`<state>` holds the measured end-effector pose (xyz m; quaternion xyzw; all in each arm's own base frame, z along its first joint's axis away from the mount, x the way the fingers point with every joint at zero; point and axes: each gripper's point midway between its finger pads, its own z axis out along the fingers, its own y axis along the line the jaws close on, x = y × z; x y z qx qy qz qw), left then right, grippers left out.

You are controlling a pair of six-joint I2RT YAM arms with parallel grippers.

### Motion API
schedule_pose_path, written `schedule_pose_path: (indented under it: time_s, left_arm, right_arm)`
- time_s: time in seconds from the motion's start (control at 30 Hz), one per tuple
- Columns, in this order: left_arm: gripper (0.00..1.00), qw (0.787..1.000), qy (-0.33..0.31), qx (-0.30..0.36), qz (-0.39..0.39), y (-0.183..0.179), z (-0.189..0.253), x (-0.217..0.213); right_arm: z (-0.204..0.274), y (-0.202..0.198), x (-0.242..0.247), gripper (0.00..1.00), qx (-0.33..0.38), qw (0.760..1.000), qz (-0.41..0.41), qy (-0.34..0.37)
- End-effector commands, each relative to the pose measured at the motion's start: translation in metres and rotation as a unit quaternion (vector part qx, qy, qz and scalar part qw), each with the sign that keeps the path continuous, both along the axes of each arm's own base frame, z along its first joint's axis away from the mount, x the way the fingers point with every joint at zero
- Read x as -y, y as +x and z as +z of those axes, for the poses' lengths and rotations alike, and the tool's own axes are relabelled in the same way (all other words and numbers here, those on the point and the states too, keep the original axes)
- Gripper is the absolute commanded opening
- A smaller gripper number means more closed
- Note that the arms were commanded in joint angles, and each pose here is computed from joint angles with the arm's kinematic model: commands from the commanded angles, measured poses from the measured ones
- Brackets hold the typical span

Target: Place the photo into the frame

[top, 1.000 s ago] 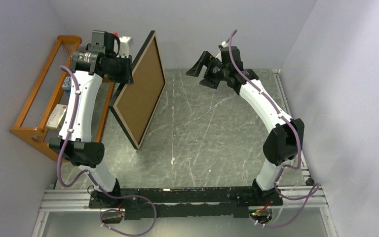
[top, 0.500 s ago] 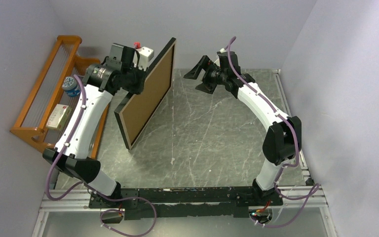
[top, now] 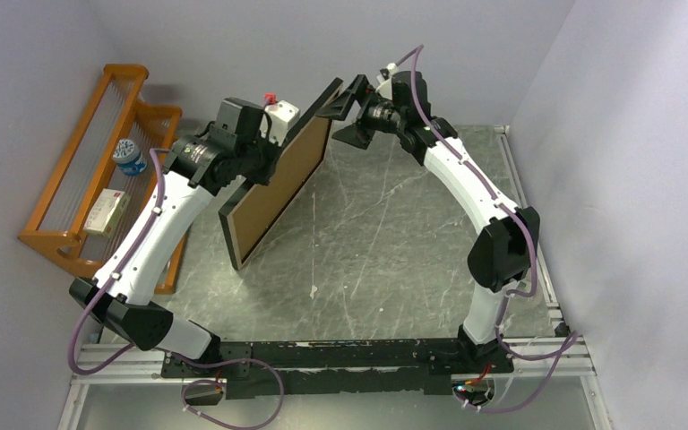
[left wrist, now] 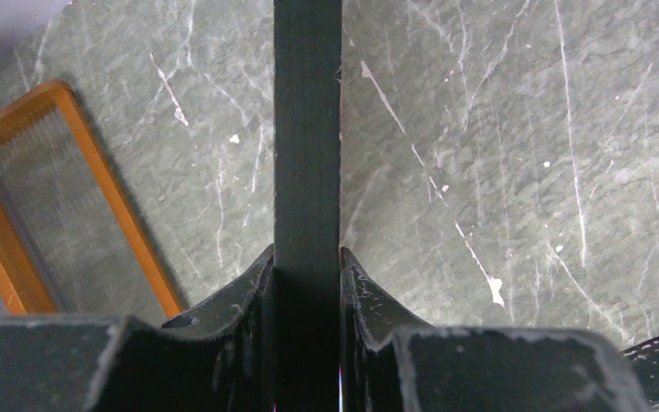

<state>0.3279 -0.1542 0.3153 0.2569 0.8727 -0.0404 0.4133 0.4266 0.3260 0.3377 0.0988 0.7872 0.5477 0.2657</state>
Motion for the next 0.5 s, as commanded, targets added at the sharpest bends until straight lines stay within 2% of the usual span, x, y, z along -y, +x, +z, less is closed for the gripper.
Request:
schedule_pose_path:
  time_s: [0.0, 0.27, 0.47]
  left_arm:
    - [0.11, 0.997, -0.038, 0.060, -0.033, 0.012, 0.033, 0.029]
    - [0.25, 0.996, -0.045, 0.046, -0.066, 0.007, 0.027, 0.049]
    - [0.53, 0.990, -0.069, 0.041, -0.112, -0.010, 0.028, 0.060]
  right_arm:
    - [0.031, -0.015, -0.026, 0.89, 0.020, 0.999, 0.044, 0.009]
    - [0.005, -0.021, -0.042, 0.86, -0.019, 0.997, 0.055, -0.052]
    - [-0.003, -0.024, -0.034, 0.79, -0.031, 0.996, 0.048, -0.069]
